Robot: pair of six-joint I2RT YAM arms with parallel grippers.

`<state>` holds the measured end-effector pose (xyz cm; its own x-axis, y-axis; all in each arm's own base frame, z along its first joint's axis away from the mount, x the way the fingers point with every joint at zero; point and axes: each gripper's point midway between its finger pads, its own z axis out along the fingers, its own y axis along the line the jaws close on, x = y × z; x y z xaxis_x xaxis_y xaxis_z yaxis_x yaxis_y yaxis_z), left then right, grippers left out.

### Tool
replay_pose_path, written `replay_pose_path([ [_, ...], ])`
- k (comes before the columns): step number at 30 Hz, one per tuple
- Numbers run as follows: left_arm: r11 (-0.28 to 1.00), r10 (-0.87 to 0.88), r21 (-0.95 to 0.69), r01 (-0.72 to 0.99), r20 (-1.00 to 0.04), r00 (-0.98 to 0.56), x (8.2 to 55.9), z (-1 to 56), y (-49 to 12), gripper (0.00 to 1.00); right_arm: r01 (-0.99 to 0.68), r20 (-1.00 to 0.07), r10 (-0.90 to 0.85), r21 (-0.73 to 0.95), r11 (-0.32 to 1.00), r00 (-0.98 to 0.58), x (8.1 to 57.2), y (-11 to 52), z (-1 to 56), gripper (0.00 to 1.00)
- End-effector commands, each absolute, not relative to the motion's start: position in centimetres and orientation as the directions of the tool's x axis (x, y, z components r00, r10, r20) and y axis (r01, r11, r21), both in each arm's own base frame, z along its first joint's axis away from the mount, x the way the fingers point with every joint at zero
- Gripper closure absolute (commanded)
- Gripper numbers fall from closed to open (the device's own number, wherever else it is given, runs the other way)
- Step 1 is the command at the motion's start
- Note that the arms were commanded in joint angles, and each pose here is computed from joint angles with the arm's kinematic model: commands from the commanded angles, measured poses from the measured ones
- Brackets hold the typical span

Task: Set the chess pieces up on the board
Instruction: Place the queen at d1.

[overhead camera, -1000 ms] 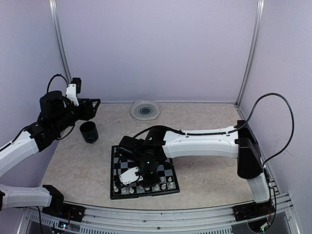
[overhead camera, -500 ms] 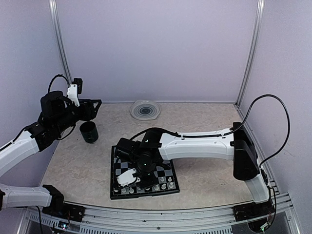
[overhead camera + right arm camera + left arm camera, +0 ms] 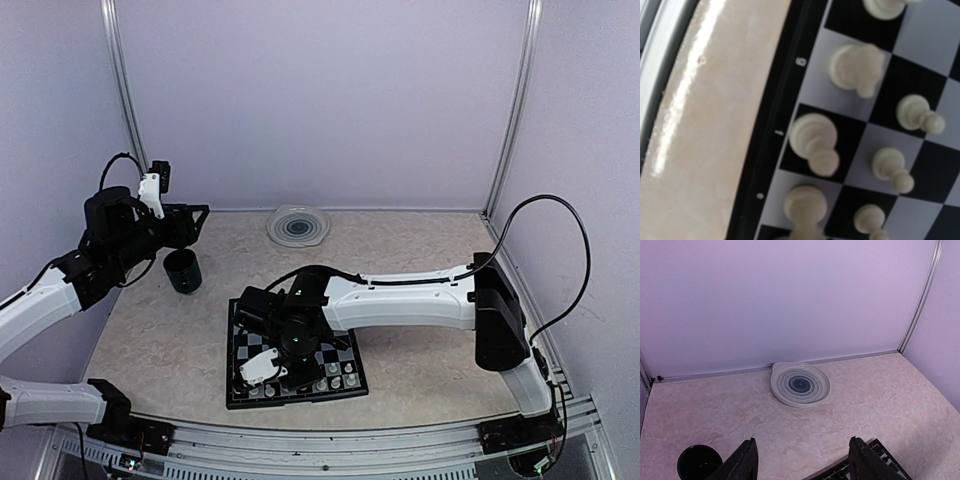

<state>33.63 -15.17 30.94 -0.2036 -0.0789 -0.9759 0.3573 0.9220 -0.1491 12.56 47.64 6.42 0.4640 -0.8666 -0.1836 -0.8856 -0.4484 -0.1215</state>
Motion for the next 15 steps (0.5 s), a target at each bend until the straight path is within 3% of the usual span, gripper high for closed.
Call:
replay_pose_path([
  [1,0.916,-0.092,-0.159,0.369,-0.977,-0.194,33.7,31.7,-15.4,0.39,-0.875,-0.173,-0.858,-0.115,-0.470,0.484,11.9,47.8,6.2,0.73],
  [9,0.915,-0.091,-0.160,0.370,-0.976,-0.198,33.8,31.6,-15.4,0.39,-0.876,-0.181,-0.857,-0.121,-0.467,0.482,11.9,47.9,6.6,0.71],
  [15,0.919,-0.084,-0.155,0.363,-0.975,-0.204,33.9,31.3,-15.4,0.39,-0.869,-0.242,-0.837,-0.191,-0.456,0.492,12.8,48.4,10.6,0.65],
])
